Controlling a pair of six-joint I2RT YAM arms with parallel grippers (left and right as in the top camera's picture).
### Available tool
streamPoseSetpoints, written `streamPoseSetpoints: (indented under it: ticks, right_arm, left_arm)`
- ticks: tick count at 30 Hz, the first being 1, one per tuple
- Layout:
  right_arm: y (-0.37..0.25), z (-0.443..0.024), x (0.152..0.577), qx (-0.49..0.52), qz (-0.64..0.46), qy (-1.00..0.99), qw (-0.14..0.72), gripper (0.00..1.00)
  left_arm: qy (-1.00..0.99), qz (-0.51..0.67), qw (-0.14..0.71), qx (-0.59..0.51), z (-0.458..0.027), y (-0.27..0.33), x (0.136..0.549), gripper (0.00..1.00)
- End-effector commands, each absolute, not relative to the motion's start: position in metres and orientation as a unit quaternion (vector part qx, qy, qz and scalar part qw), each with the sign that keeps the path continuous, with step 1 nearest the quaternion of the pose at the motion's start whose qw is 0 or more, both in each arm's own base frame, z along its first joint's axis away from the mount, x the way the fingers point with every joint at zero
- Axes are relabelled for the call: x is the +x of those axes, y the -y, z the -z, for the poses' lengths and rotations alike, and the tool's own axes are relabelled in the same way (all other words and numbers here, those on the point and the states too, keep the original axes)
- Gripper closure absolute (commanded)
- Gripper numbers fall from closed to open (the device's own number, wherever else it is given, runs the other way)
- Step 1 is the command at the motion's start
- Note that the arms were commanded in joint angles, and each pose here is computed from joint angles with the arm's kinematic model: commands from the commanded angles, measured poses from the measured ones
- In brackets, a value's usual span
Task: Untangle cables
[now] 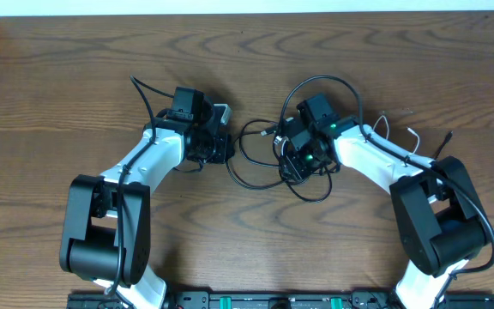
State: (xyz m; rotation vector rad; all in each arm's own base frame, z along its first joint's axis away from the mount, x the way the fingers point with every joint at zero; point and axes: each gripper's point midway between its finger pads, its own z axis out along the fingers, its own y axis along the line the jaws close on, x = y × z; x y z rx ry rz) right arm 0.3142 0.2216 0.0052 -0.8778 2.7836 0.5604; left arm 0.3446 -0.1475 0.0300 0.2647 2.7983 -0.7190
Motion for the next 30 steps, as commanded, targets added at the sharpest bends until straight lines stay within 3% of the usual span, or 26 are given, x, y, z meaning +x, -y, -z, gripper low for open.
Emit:
streamPoseSetpoints:
  ticks: [1,13,26,30]
  right_arm:
    - [-0.217,0.002,0.308,-0.308,-0.194,-0.928,0.075,0.66]
    - [-0.231,-0.020,0.311,-0.276,-0.307,-0.907,0.078,0.99]
    - [-0.228,-0.088,0.332,-0.220,-0.511,-0.824,0.104,0.99]
    - [-0.217,-0.106,0.345,-0.203,-0.510,-0.828,0.119,0.99]
  left_arm:
    - [-0.955,0.249,0.128,0.101,-0.035,0.149,0.350,0.91]
    - [-0.955,0.249,0.128,0.102,-0.035,0.149,0.350,0.91]
    - [-0.958,0.235,0.131,0.099,-0.032,0.144,0.352,0.91]
    - [-0.958,0.235,0.131,0.099,-0.032,0.145,0.352,0.91]
